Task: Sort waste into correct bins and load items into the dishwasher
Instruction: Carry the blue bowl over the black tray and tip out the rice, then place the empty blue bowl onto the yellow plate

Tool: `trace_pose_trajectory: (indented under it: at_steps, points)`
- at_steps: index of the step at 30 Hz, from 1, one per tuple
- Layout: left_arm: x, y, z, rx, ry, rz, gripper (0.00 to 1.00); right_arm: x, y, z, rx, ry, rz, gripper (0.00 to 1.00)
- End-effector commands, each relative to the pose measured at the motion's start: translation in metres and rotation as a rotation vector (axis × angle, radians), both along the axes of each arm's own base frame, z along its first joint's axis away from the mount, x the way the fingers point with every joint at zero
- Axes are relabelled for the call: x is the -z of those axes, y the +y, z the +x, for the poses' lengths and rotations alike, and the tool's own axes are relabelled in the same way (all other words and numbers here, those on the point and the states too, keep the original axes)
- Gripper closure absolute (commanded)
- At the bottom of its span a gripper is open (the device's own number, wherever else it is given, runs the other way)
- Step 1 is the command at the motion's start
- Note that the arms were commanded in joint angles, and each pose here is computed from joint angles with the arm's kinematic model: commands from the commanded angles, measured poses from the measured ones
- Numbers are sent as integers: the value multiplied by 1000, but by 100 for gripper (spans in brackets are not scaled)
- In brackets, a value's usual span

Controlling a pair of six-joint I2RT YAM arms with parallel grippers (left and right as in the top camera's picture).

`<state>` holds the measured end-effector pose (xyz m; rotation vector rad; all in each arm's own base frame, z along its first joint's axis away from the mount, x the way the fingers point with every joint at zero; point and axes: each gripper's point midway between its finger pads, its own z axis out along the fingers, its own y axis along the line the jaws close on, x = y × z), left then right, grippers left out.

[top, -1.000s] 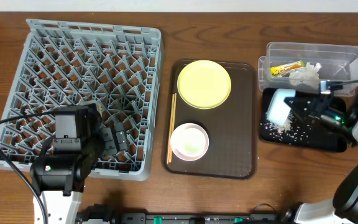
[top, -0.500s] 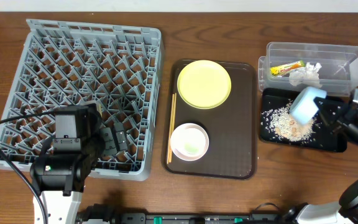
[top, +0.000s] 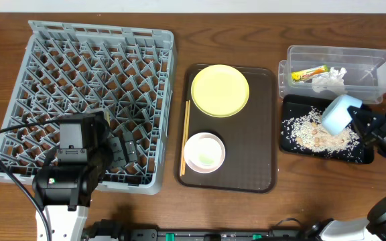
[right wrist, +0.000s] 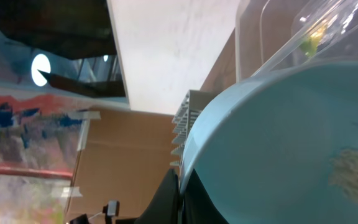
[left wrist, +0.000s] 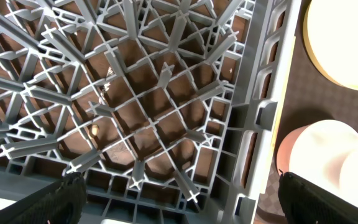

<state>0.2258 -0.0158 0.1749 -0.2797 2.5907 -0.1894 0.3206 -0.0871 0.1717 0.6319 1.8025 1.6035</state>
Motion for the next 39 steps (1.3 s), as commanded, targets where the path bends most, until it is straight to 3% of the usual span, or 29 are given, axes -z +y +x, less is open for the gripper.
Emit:
trace_pose_trajectory:
  at_steps: [1, 7, 10, 11, 14, 26, 33, 39]
  points:
    - [-8, 1, 2, 7, -21, 12, 1, -6, 21, 4, -67, -24, 35, 99]
    - [-8, 1, 2, 7, -21, 12, 2, -1, 25, 6, -78, 3, 20, 99]
    - [-8, 1, 2, 7, -22, 12, 1, 31, 9, 4, 0, 209, -37, 99]
    - [-8, 1, 2, 7, -22, 12, 2, 30, 8, 5, 1, 199, -37, 99]
    - [-8, 1, 2, 7, -22, 12, 2, -7, 14, 6, -58, -72, -9, 99]
    - [-8, 1, 2, 7, -21, 12, 1, 9, 3, 9, -3, 133, 68, 99]
    - [-8, 1, 2, 7, -22, 12, 2, -10, 20, 9, -75, 42, 105, 99]
    - [-8, 1, 2, 7, -22, 12, 2, -46, 63, 15, -209, -124, -49, 99]
